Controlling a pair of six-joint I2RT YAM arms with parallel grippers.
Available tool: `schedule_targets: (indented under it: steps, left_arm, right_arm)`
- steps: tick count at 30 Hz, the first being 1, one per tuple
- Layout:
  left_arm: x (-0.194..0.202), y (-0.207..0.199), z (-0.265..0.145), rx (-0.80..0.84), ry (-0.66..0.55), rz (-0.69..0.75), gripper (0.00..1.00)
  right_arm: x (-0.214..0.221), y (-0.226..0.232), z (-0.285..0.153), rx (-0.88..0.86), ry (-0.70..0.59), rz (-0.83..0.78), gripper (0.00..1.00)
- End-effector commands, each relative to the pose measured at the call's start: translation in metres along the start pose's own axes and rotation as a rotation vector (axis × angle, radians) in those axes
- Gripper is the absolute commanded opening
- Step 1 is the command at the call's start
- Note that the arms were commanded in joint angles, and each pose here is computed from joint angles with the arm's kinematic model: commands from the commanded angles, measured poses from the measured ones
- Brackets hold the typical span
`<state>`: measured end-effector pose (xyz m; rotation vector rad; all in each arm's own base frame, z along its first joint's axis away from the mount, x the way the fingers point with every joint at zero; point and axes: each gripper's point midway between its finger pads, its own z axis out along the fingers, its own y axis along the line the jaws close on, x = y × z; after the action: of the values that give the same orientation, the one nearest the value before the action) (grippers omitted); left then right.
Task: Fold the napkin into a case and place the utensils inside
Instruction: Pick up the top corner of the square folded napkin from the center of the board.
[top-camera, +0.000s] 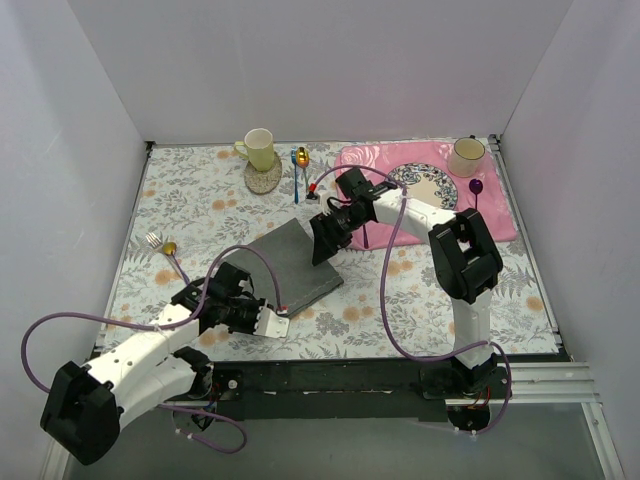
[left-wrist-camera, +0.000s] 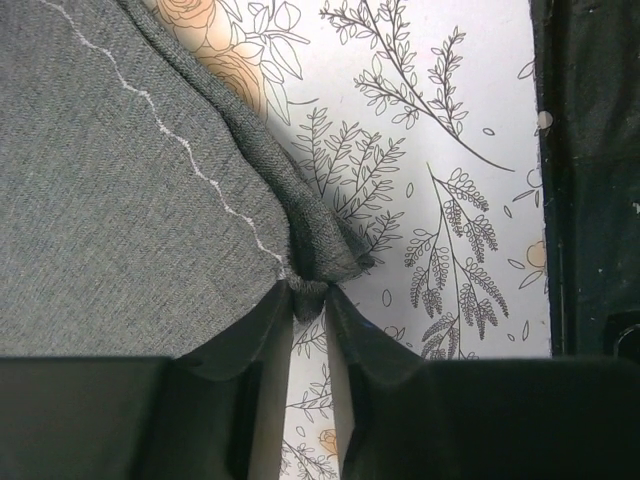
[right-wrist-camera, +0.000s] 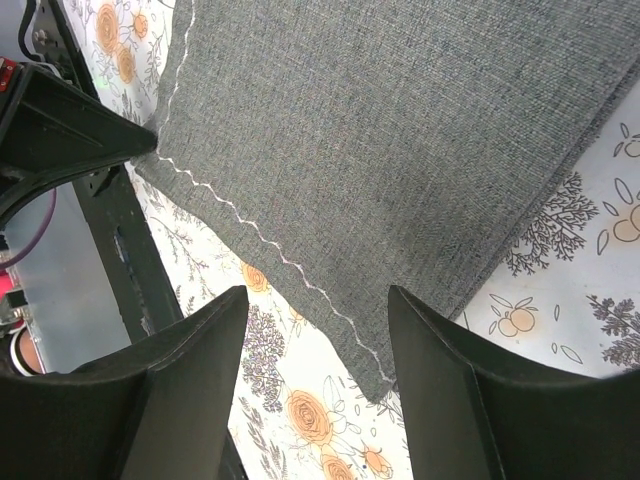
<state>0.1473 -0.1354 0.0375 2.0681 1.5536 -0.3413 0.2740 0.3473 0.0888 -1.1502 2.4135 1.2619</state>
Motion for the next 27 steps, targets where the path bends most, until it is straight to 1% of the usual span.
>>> schedule_targets:
  steps: [1, 6, 8, 10, 12, 16, 27]
  left_arm:
    - [-0.015, 0.009, -0.010, -0.019, -0.042, 0.018, 0.17]
    - [-0.018, 0.020, -0.013, -0.037, -0.033, 0.018, 0.07]
    - [-0.020, 0.024, -0.012, -0.042, -0.038, 0.016, 0.06]
    - [-0.021, 0.028, -0.011, -0.042, -0.040, 0.012, 0.09]
    - [-0.024, 0.032, -0.012, -0.046, -0.046, 0.009, 0.17]
    - [-0.022, 0.031, -0.009, -0.031, -0.041, 0.032, 0.24]
    - [-0.019, 0.037, -0.010, -0.053, -0.018, 0.060, 0.28]
  right_arm:
    - [-0.007, 0.004, -0.001, -0.036, -0.019, -0.002, 0.66]
    - [-0.006, 0.005, -0.001, -0.041, -0.015, 0.003, 0.66]
    - [-0.005, 0.005, 0.000, -0.044, -0.013, 0.005, 0.66]
    - [-0.004, 0.005, 0.000, -0.047, -0.011, 0.006, 0.66]
    - [-0.003, 0.005, 0.000, -0.046, -0.009, 0.007, 0.66]
    - [0.000, 0.003, 0.001, -0.047, -0.005, 0.015, 0.65]
    - [-0.001, 0.004, 0.001, -0.053, -0.007, 0.016, 0.65]
